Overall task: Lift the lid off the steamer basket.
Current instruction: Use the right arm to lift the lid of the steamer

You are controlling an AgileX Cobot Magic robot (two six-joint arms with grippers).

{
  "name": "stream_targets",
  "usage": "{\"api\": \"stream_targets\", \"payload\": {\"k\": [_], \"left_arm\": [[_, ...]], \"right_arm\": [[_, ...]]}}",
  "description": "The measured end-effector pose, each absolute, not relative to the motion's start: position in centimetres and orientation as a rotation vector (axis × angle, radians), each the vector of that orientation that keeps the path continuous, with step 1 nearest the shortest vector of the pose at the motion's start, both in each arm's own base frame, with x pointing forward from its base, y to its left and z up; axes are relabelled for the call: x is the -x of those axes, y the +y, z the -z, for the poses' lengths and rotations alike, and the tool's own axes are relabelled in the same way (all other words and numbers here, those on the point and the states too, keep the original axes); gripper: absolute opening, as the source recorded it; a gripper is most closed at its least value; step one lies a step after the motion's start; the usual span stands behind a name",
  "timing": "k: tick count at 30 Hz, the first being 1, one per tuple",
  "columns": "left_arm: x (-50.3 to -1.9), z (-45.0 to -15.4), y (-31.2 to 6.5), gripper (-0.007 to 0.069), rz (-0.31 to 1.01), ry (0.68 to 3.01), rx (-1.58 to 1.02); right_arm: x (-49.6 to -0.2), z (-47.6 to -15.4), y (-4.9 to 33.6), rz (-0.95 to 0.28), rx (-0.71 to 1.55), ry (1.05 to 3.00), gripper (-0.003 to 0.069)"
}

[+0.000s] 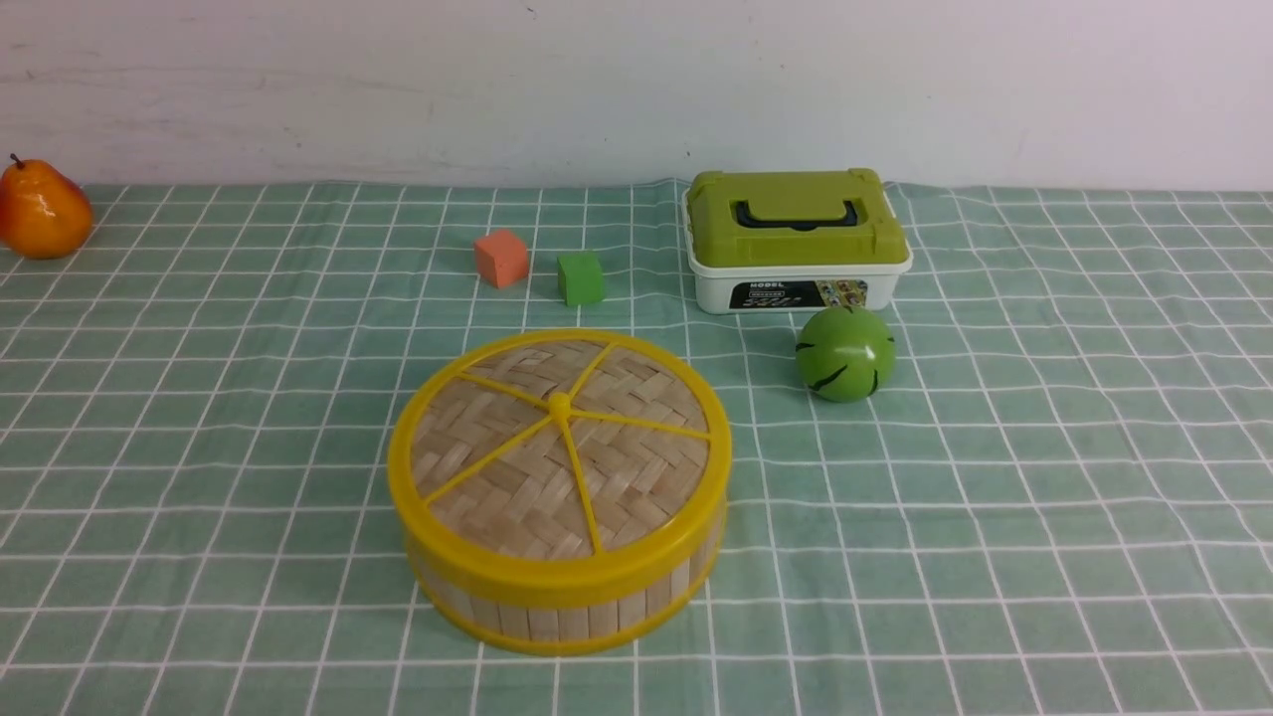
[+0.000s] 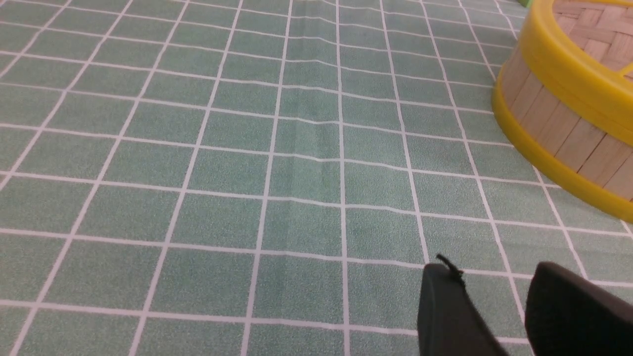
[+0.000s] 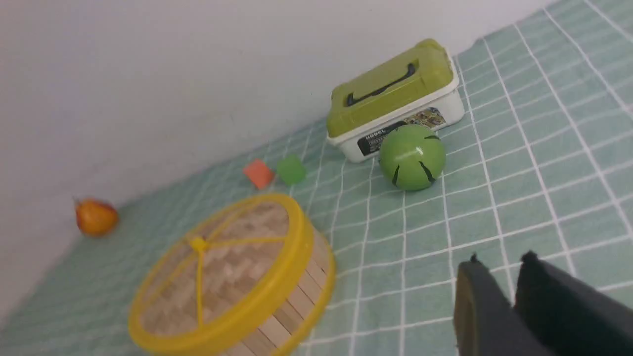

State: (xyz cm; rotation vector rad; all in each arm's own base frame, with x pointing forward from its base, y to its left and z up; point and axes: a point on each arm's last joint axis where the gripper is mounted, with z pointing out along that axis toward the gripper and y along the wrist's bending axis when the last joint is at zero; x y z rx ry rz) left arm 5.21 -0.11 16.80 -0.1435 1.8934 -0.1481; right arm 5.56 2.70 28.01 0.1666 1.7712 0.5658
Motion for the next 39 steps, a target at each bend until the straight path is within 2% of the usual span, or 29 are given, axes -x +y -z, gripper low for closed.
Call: {"api": "stream_targets", "payload": {"k": [1, 2, 3, 4, 6, 10, 13, 16, 20, 21, 24, 28, 31, 34, 39], "left_arm": [[-5.2, -16.8, -0.1, 0.0239, 0.148, 1.893, 0.143], [-5.2, -16.8, -0.1, 0.0239, 0.148, 1.893, 0.143], [-5.2, -16.8, -0.1, 0.0239, 0.148, 1.893, 0.143], [-5.2, -16.8, -0.1, 0.0239, 0.148, 1.893, 0.143], [-5.2, -16.8, -0.1, 0.0239, 0.148, 1.893, 0.143], [-5.2, -16.8, -0.1, 0.0239, 0.148, 1.893, 0.143], [-5.2, -16.8, -0.1, 0.0239, 0.148, 1.893, 0.143], [-5.2, -16.8, -0.1, 0.0239, 0.148, 1.893, 0.143], [-5.2, -16.8, -0.1, 0.0239, 0.148, 1.893, 0.143], [-5.2, -16.8, -0.1, 0.0239, 0.148, 1.893, 0.143], [-5.2, -16.8, -0.1, 0.0239, 0.148, 1.893, 0.143], [-5.2, -16.8, -0.1, 0.0239, 0.148, 1.893, 0.143], [-5.2, -16.8, -0.1, 0.0239, 0.148, 1.893, 0.143], [-5.2, -16.8, -0.1, 0.0239, 0.148, 1.893, 0.143], [-5.2, -16.8, -0.1, 0.0239, 0.148, 1.893, 0.143]], "right_arm": [[-6.1, -29.4, 2.9, -0.513, -0.072, 1.865, 0.0009], [-6.2, -29.8, 2.9, -0.508, -0.064, 1.864, 0.0001], [-7.1, -32.2, 3.1, -0.449, 0.068, 1.969, -0.0015], [-7.5, -32.2, 3.2, -0.443, 0.089, 2.016, -0.0015], [-9.9, -35.1, 3.3, -0.39, 0.275, 2.174, -0.002], [-14.5, -36.9, 3.7, -0.408, 0.53, 2.37, -0.0015], [-18.2, -38.3, 5.0, -0.468, 0.674, 2.405, -0.0004], [-21.1, -39.0, 6.9, -0.463, 0.796, 2.409, 0.0], [-24.1, -38.5, 10.7, -0.358, 0.972, 2.451, 0.0001], [-25.7, -38.2, 13.0, -0.277, 1.044, 2.46, 0.0003], [-27.8, -36.9, 16.5, -0.186, 1.123, 2.478, 0.0005], [-31.0, -35.0, 21.4, -0.156, 1.173, 2.485, 0.0016], [-32.6, -34.2, 23.7, -0.168, 1.18, 2.474, 0.0041], [-34.6, -32.8, 26.4, -0.186, 1.192, 2.458, 0.011], [-37.2, -30.7, 29.4, -0.265, 1.155, 2.42, 0.032]]}}
